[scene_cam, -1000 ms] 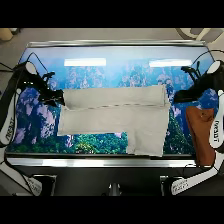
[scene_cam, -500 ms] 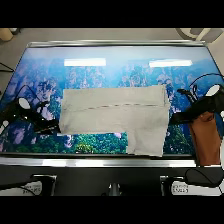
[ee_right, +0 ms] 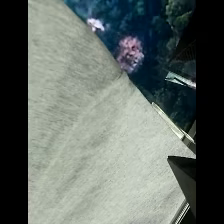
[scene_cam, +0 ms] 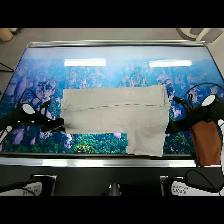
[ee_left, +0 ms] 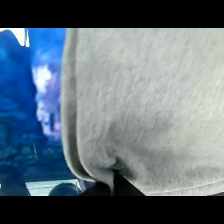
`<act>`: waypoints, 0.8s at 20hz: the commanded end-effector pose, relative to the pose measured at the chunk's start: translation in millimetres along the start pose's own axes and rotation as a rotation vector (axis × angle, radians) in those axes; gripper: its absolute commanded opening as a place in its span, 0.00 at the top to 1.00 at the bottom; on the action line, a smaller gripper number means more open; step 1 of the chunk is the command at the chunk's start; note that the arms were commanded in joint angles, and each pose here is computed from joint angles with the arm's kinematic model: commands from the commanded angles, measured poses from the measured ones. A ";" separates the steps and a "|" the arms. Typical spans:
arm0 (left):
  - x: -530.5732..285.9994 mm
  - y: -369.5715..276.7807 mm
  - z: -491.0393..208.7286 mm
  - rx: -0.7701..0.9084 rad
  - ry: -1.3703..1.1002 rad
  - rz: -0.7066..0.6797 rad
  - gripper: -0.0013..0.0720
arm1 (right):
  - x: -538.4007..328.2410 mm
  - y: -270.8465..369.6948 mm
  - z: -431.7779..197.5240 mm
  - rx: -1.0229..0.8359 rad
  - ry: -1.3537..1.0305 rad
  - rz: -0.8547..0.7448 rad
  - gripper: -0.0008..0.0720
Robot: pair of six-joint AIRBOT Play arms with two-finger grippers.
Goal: Fold the shirts.
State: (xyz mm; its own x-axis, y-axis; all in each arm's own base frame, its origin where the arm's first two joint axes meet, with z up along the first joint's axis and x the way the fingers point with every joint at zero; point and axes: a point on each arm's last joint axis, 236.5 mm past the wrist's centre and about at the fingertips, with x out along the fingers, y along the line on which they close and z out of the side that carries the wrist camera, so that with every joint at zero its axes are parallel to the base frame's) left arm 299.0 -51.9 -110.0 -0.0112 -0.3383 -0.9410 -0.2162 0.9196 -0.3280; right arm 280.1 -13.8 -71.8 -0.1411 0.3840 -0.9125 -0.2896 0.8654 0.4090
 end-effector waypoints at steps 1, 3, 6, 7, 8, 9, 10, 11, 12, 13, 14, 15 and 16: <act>-0.8 -4.4 5.7 0.010 -0.033 -0.001 0.95 | 28.0 13.8 -15.4 0.025 0.001 0.056 0.13; -5.1 -6.3 5.3 0.022 -0.040 -0.003 0.95 | 39.4 20.3 -11.9 0.056 -0.035 0.088 0.17; -9.5 -8.2 6.5 0.027 -0.056 -0.005 0.95 | 50.5 25.0 -11.5 0.091 -0.058 0.112 0.21; -9.6 -8.3 6.5 0.028 -0.056 -0.005 0.95 | 53.8 27.6 -11.6 0.107 -0.064 0.124 0.23; -9.5 -8.3 6.5 0.036 -0.055 -0.005 0.95 | 57.3 28.4 -13.5 0.116 -0.064 0.128 0.24; -9.5 -7.9 6.6 0.040 -0.056 -0.004 0.95 | 60.6 28.3 -15.8 0.121 -0.061 0.127 0.28; -9.9 -7.7 7.1 0.038 -0.058 -0.004 0.95 | 61.8 28.7 -17.2 0.123 -0.057 0.129 0.42; -10.2 -7.6 7.4 0.038 -0.059 -0.004 0.95 | 60.7 29.4 -16.9 0.121 -0.058 0.131 0.75; -12.7 -9.1 9.7 0.049 -0.067 -0.006 0.95 | 55.8 31.5 -12.7 0.111 -0.074 0.133 0.96; -20.4 -13.7 15.6 0.083 -0.094 -0.011 0.95 | 46.3 34.8 -3.8 0.073 -0.111 0.135 0.96; -35.1 -20.5 25.5 0.133 -0.142 -0.013 0.95 | 30.4 37.6 12.1 0.027 -0.177 0.123 0.96; -53.9 -28.8 36.5 0.184 -0.200 -0.016 0.95 | 11.6 41.2 27.6 -0.011 -0.238 0.111 0.96; -75.9 -37.6 48.8 0.209 -0.265 -0.019 0.95 | -9.1 41.3 45.0 -0.035 -0.303 0.086 0.96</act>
State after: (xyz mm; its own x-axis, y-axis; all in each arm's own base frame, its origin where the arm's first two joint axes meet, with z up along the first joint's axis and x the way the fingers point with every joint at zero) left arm 331.1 -53.2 -68.7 0.1400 -0.3258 -0.9350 -0.0975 0.9352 -0.3405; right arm 279.4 28.3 -84.5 -0.0039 0.5137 -0.8580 -0.2462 0.8311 0.4987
